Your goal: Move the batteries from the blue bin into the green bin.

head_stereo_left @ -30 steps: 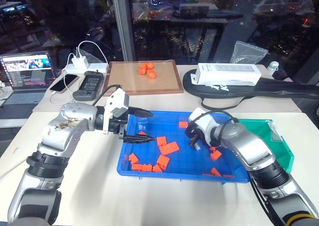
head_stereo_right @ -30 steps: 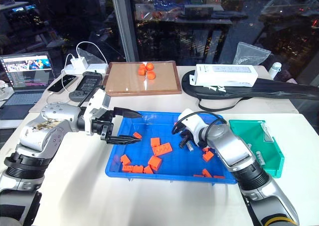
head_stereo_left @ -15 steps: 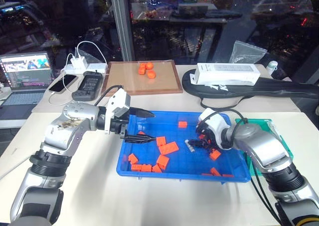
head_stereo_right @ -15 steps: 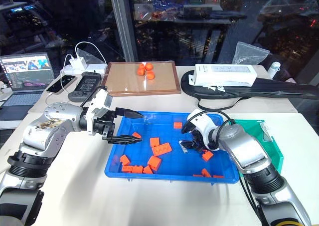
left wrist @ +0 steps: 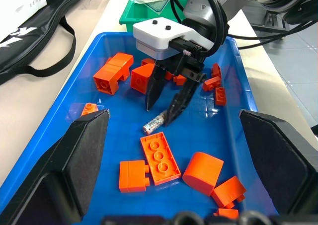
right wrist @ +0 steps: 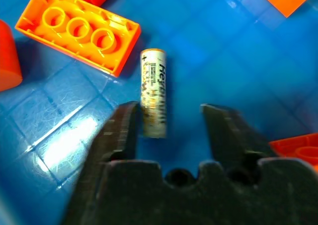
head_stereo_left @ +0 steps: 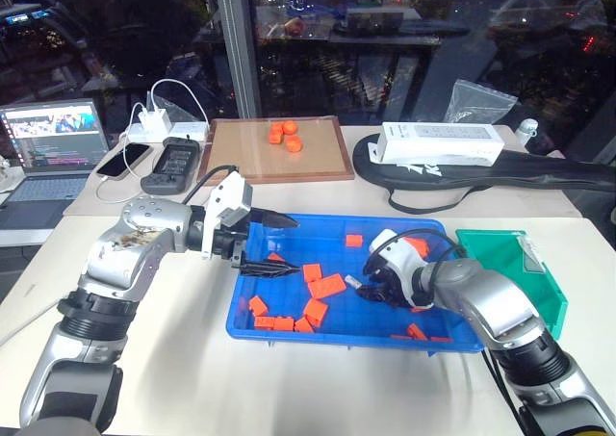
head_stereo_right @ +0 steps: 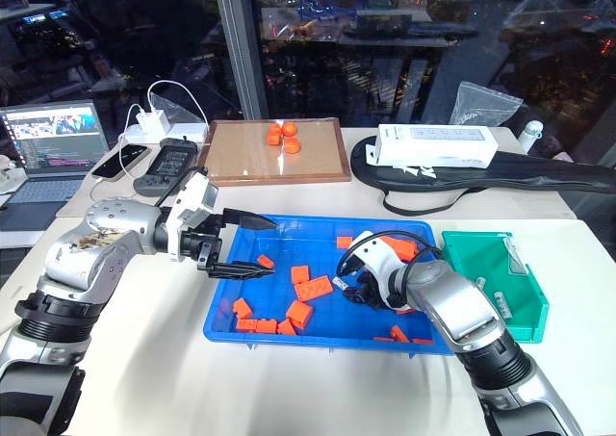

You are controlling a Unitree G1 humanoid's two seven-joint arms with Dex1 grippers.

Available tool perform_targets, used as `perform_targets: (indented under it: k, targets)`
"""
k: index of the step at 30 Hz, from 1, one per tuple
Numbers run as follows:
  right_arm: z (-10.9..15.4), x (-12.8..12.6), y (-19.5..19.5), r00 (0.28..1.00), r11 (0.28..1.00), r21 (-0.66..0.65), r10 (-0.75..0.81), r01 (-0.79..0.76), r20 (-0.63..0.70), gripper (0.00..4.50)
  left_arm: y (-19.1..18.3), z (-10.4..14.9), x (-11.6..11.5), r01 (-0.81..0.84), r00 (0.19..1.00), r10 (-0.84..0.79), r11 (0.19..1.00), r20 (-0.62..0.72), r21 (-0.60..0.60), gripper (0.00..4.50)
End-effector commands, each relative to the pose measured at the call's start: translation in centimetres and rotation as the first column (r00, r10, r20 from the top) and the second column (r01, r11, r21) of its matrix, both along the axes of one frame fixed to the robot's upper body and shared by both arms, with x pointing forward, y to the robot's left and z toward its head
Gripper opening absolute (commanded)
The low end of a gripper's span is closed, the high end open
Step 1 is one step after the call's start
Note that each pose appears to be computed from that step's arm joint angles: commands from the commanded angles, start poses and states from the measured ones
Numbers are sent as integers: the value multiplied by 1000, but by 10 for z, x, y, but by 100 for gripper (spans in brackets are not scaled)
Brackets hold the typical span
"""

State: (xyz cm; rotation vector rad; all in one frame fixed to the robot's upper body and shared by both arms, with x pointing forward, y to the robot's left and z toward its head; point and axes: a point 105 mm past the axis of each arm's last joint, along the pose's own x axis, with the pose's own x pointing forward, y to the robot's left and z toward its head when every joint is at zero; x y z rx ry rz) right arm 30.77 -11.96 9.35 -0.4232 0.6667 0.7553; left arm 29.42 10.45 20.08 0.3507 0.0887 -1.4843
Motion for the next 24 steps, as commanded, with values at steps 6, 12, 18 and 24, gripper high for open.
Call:
perform_targets:
  k: [6,12,18,24]
  targets:
    - [76,22,-30,976,1000,24,-24,19,217,25,-8,15,2,15,998,-13,999,68,-31,450]
    - [139,32,-112,907,976,-40,-184,215,378,25,-18,14,7,23,998,-19,998,64,-51,450]
    - [144,5,-188,881,914,-128,-323,386,347,25,-25,13,13,33,997,-29,997,66,-63,450]
    - [97,-21,-198,914,911,-164,-341,379,218,25,-23,11,14,44,998,-41,998,53,-43,450]
